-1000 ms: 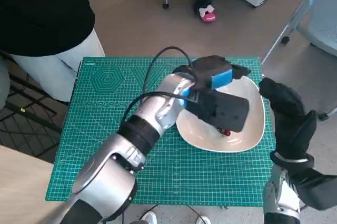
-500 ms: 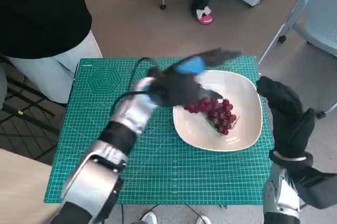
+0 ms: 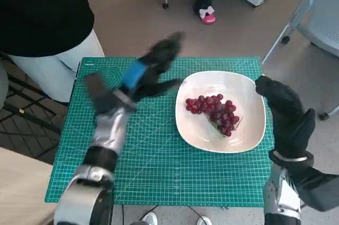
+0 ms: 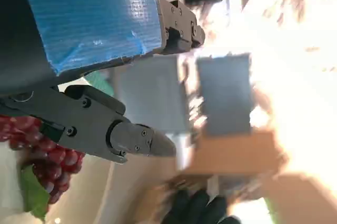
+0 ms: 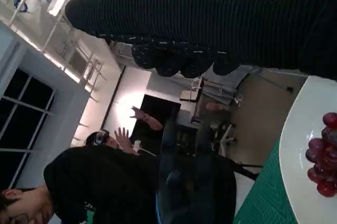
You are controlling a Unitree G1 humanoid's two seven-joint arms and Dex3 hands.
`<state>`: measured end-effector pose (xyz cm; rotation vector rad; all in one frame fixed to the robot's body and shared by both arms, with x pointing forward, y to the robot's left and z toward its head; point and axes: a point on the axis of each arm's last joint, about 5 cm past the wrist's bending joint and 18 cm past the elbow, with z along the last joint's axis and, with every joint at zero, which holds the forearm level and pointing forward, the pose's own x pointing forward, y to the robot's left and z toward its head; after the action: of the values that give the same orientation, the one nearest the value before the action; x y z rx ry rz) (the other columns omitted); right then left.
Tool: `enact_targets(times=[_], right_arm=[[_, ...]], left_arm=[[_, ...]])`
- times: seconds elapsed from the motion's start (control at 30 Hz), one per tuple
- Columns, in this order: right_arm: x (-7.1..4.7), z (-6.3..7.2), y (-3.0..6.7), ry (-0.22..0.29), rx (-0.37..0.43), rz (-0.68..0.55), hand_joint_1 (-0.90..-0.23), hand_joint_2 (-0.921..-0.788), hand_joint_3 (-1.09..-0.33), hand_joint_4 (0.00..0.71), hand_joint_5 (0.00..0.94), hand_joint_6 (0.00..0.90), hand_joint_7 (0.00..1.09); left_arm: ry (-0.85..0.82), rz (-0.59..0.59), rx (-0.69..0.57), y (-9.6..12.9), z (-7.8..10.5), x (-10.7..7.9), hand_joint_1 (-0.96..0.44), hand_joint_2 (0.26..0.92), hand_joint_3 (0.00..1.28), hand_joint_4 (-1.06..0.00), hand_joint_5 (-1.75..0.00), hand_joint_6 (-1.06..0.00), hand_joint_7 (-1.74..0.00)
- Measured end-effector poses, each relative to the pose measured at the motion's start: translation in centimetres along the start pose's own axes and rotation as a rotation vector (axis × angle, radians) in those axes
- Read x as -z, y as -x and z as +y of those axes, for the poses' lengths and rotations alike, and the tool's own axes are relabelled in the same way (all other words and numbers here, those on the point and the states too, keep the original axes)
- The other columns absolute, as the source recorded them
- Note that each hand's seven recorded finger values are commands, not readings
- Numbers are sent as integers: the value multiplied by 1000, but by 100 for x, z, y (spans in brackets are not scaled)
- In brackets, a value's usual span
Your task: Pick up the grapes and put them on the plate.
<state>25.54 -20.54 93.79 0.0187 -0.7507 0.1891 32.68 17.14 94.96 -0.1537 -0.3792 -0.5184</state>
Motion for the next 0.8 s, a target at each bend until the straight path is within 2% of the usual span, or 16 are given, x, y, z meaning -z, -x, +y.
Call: enact_targets(times=[0.3,0.5,0.8], right_arm=[[0,24,-11,11,4,3,-619,-921,-822,395,5,215,112],[6,50,-20,7,-1,4,-617,-921,-828,399,6,220,113],[16,78,-32,-3,-14,13,-617,-921,-833,398,4,220,112]], left_arm=[[-15,-74,-73,348,132,33,-503,921,307,-107,-26,-204,-19],[-11,-85,-78,481,116,87,-508,921,296,-150,-31,-242,-33],[19,-67,-84,609,53,192,-497,921,284,-155,-17,-253,-29]])
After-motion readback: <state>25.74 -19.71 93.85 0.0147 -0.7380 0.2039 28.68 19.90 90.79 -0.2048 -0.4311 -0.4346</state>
